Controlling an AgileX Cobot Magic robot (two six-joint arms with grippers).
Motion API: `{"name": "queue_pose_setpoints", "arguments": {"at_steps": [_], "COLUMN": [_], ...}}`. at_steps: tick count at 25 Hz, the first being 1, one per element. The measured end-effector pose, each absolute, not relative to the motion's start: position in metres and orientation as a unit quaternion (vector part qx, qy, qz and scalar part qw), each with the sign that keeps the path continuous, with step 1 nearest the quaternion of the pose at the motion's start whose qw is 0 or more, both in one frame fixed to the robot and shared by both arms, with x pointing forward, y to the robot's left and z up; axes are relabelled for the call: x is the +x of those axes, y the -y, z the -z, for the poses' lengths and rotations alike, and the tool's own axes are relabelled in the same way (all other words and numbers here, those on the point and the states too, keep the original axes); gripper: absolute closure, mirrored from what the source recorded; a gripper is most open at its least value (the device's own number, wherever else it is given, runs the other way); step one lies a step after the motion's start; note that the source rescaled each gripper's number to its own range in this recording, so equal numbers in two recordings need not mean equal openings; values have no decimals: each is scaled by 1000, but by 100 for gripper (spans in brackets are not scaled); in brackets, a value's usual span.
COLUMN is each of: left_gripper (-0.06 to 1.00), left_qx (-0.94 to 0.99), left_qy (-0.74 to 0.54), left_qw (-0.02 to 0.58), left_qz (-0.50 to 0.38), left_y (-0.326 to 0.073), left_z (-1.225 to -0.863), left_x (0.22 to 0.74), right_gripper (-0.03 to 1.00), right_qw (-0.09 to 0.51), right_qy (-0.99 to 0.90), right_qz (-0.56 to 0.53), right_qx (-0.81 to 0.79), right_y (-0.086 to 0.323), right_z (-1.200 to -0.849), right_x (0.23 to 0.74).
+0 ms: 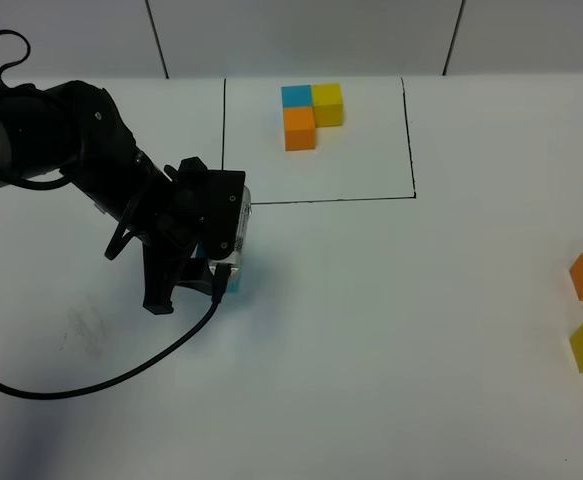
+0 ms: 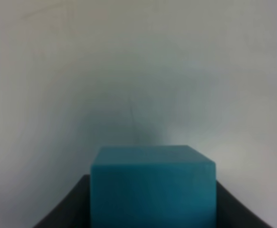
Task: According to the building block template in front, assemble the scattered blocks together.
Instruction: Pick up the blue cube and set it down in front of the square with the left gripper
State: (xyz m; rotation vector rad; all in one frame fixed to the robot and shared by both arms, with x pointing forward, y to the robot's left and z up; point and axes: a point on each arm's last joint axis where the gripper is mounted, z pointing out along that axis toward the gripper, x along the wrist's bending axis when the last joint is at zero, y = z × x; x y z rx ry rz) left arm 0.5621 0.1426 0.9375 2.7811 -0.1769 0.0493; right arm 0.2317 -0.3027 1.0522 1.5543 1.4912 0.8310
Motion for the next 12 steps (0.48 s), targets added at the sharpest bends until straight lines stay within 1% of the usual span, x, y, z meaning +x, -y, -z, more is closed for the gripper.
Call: {"name": "queue_pose_setpoints", "arguments": {"at_steps": [12], "left_gripper": [40], "left_qx": [987], "left_qy": [66], "left_qw": [149], "left_qz": [-2], "left_y": [-145], "left_z": [-928], "left_x": [562], "right_gripper": [96], "right_qw": [405], "right_qy": [-591], "right_qz": [-329], "right_qx": [616], "right_y": [303], "right_z": [-1052], "right_x": [232]}}
